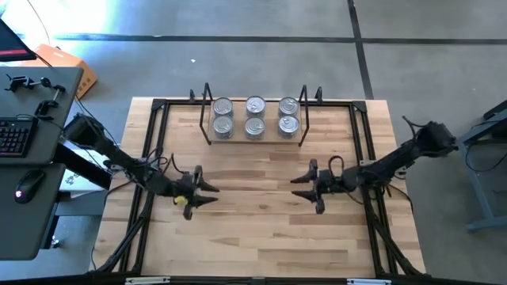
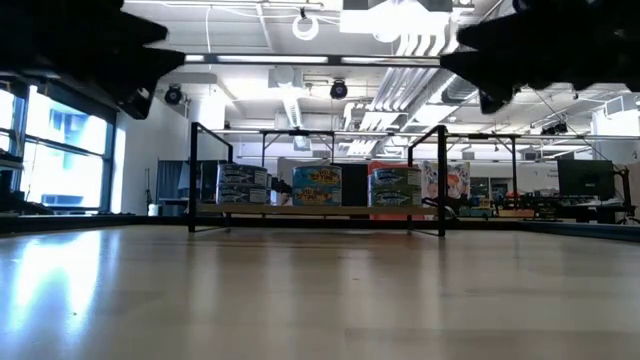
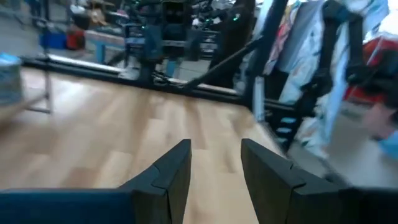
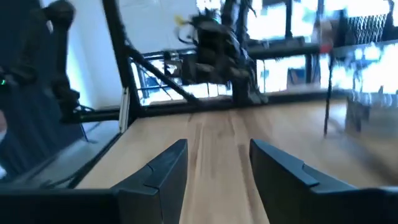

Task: Stack canned seafood by type on shelf
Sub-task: Return to Home Position

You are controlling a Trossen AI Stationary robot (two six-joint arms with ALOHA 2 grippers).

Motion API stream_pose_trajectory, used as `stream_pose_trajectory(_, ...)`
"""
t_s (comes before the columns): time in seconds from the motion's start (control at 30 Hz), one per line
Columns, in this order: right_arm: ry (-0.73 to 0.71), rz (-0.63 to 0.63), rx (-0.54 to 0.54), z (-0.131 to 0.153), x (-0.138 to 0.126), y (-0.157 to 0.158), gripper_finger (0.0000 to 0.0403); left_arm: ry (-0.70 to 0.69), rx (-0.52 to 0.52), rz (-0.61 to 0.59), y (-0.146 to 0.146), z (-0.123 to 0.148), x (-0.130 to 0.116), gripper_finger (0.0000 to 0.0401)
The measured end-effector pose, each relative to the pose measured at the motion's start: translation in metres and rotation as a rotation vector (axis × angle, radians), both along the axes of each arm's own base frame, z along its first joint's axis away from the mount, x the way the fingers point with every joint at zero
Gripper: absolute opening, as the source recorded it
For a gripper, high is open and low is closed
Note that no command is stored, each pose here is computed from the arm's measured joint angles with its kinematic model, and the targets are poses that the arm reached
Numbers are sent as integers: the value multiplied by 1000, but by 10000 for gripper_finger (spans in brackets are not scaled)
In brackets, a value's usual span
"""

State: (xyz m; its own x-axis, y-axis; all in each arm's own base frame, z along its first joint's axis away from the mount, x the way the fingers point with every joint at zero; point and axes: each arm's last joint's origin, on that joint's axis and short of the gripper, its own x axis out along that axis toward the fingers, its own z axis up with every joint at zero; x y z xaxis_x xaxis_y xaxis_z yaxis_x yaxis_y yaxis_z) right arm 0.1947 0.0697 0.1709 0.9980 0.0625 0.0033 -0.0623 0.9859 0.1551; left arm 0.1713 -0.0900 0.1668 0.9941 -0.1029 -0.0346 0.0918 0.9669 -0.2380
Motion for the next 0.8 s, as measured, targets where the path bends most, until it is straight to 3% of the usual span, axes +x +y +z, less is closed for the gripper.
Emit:
stream_pose_trajectory(0.1, -54, 15, -95, 11, 10, -10, 164, -24, 60, 35, 14, 2, 3, 131)
stream_pose_trajectory(0.23, -127, 101, -110, 29, 8, -29, 164, -93, 87, 4, 35, 13, 5, 131)
stream_pose_trajectory(0.47, -43, 35, -42, 45, -19, -52, 164, -112, 138, 101, 66, 28, -5, 131)
stream_pose_trajectory(0.8, 70, -20, -10, 48, -56, -48, 164, -62, 135, 163, 80, 36, -35, 131)
